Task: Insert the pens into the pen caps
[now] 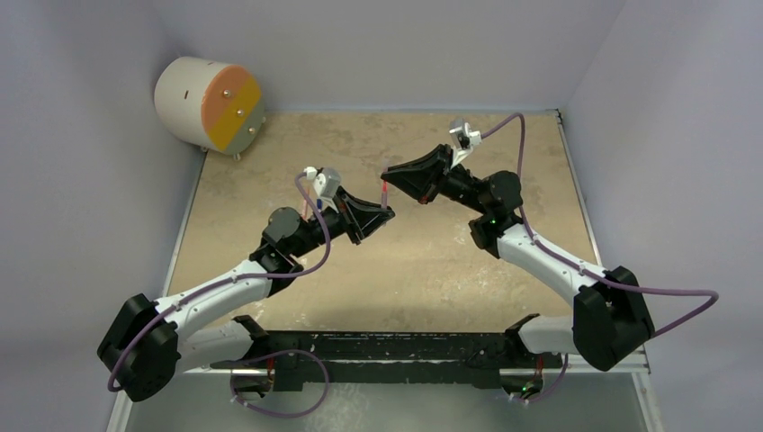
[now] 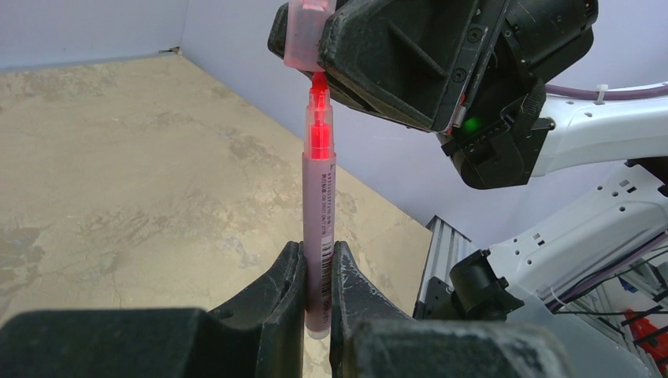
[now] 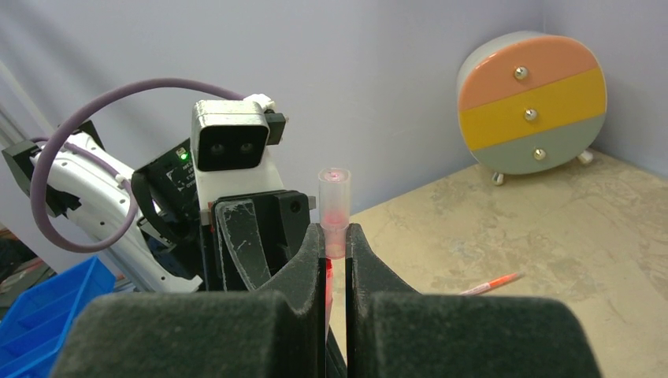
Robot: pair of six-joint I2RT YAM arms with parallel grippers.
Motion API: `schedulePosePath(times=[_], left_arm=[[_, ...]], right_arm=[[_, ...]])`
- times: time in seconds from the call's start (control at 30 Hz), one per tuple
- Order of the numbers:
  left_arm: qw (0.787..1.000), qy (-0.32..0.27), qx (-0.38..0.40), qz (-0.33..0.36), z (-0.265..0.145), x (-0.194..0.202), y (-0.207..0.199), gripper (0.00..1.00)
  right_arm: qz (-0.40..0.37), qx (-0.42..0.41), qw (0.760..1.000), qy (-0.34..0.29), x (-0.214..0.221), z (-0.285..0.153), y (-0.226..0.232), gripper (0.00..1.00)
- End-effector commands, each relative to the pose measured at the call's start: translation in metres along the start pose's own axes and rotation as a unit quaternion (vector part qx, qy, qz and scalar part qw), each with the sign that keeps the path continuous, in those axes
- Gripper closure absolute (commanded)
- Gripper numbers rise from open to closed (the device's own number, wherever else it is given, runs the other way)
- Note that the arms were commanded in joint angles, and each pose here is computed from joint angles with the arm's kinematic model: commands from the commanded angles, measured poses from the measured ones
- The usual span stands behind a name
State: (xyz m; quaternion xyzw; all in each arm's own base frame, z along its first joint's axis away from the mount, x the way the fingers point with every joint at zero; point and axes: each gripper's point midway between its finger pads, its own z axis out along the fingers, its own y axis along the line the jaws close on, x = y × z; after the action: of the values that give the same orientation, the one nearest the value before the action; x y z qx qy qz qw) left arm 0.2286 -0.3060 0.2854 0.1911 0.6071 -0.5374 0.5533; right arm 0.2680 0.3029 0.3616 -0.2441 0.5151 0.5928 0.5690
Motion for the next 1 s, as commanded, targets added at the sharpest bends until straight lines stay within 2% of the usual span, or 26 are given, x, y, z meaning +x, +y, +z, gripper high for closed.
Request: schedulePosePath(times=[0.0, 0.97], left_arm=[[0.999, -0.035, 0.025, 0.027, 0.005, -0.029, -0.018, 1.00], [0.998, -0.046, 0.015, 0.034, -0.002, -0.036, -0.019, 1.00]], right_arm=[[-0.030, -0.019, 0.999, -0.019, -0.019, 0.003, 0.012, 1.00], [-0.022, -0.008, 1.000, -0.013, -0.006, -0.002, 0.004, 1.00]])
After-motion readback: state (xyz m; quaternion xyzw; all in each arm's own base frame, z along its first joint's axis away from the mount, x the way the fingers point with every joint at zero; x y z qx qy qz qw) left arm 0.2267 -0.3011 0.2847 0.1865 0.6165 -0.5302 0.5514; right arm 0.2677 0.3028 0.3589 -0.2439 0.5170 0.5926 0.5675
